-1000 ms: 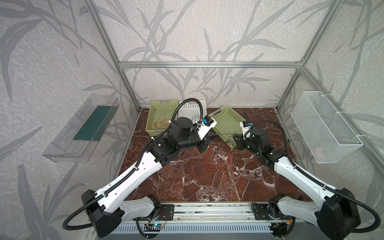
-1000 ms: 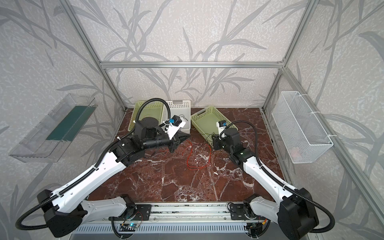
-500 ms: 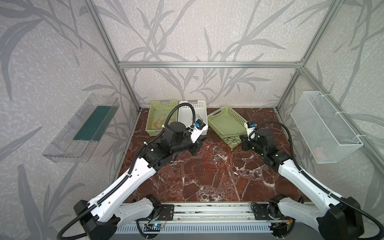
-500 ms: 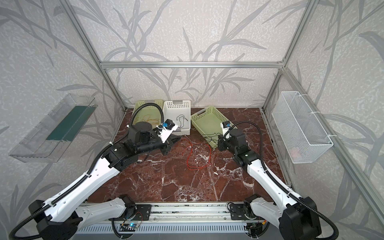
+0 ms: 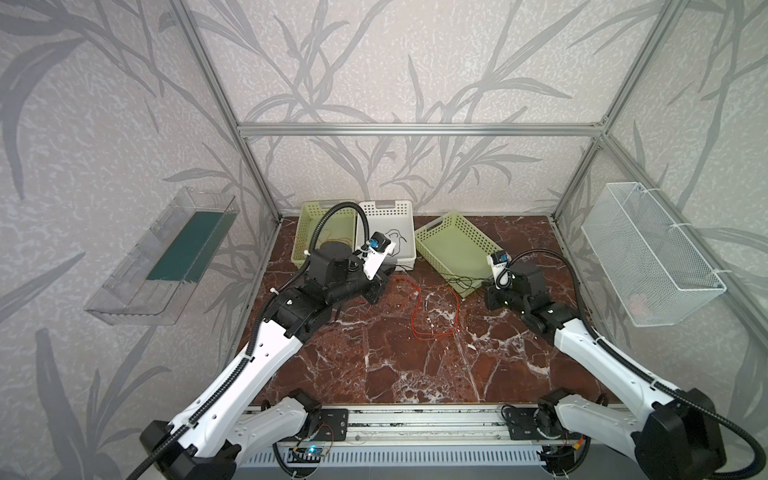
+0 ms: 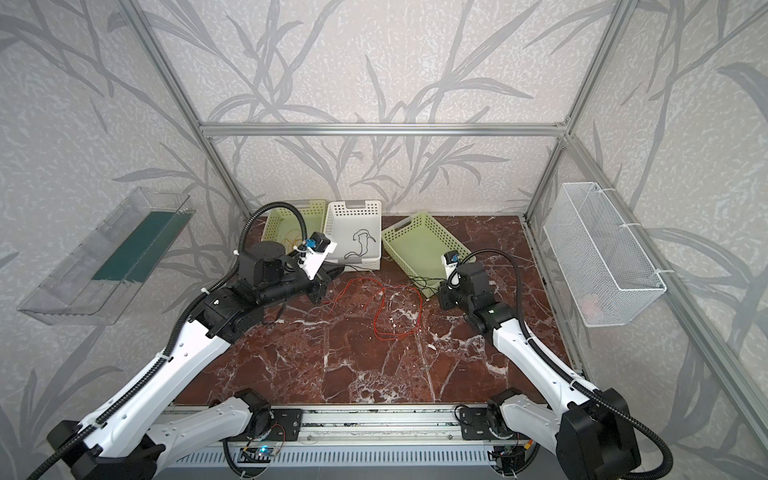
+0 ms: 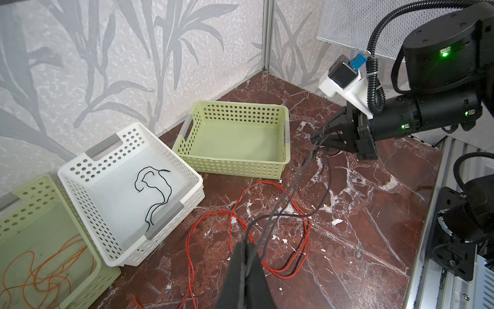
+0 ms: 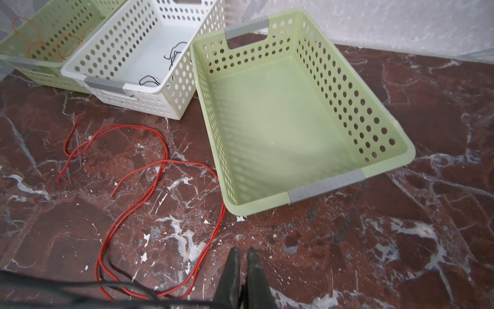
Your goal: Untangle the cables
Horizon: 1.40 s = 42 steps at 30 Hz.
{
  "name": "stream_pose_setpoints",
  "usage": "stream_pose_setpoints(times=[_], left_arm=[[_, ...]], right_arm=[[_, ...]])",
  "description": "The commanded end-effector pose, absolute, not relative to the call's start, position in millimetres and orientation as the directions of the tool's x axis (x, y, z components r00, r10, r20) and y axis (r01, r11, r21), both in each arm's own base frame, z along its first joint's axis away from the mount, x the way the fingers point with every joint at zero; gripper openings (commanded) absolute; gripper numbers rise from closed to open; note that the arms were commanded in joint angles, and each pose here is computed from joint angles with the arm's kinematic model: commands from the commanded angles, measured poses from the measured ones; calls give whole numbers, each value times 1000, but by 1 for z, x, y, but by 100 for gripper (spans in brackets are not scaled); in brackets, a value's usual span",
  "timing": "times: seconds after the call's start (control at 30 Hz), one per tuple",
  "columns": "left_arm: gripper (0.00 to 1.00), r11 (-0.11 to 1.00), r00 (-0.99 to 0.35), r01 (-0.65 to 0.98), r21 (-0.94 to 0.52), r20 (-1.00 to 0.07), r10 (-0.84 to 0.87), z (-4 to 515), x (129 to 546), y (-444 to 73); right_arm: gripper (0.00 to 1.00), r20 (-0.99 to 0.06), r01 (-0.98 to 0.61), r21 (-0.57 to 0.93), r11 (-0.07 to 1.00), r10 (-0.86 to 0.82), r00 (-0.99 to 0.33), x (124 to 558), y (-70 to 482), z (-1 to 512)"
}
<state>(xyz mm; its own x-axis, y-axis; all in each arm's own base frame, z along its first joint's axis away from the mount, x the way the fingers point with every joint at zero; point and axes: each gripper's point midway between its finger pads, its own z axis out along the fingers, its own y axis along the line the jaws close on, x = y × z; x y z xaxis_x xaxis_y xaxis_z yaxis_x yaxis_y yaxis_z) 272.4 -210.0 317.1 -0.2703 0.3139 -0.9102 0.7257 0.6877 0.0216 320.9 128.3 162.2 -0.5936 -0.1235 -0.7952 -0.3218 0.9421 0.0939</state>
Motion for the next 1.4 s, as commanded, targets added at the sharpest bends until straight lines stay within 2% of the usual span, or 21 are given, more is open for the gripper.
stream_pose_setpoints(times=[0.0, 0.13, 0.4, 0.53, 0.7, 0.83, 1.03, 1.37], left_arm=[[0, 701, -279, 711, 44, -899, 339, 307, 270, -199], [0, 698, -272, 715, 40, -904, 330, 308, 270, -199], [0, 563, -229, 826, -32, -931, 284, 321, 254, -232], [0, 539, -213, 842, -27, -935, 285, 323, 249, -237], [0, 519, -191, 854, -16, -940, 284, 329, 245, -242], [0, 507, -179, 862, -9, -941, 287, 331, 244, -246], [0, 522, -144, 852, 37, -943, 302, 339, 244, -241], [0, 612, -104, 776, 151, -927, 361, 351, 250, -206]], right_arm=[[9, -778, -284, 40, 958, -148, -610, 314, 112, 156], [13, -750, -297, 6, 955, -192, -633, 308, 108, 147], [49, -755, -365, -107, 925, -315, -576, 301, 102, 162], [60, -767, -368, -152, 917, -344, -542, 302, 98, 179], [78, -804, -527, -181, 831, -433, -407, 294, 122, 203], [79, -759, -470, -274, 839, -489, -430, 300, 99, 201], [81, -681, -300, -291, 908, -417, -601, 309, 49, 176], [78, -648, -125, -356, 926, -341, -681, 309, 7, 160]])
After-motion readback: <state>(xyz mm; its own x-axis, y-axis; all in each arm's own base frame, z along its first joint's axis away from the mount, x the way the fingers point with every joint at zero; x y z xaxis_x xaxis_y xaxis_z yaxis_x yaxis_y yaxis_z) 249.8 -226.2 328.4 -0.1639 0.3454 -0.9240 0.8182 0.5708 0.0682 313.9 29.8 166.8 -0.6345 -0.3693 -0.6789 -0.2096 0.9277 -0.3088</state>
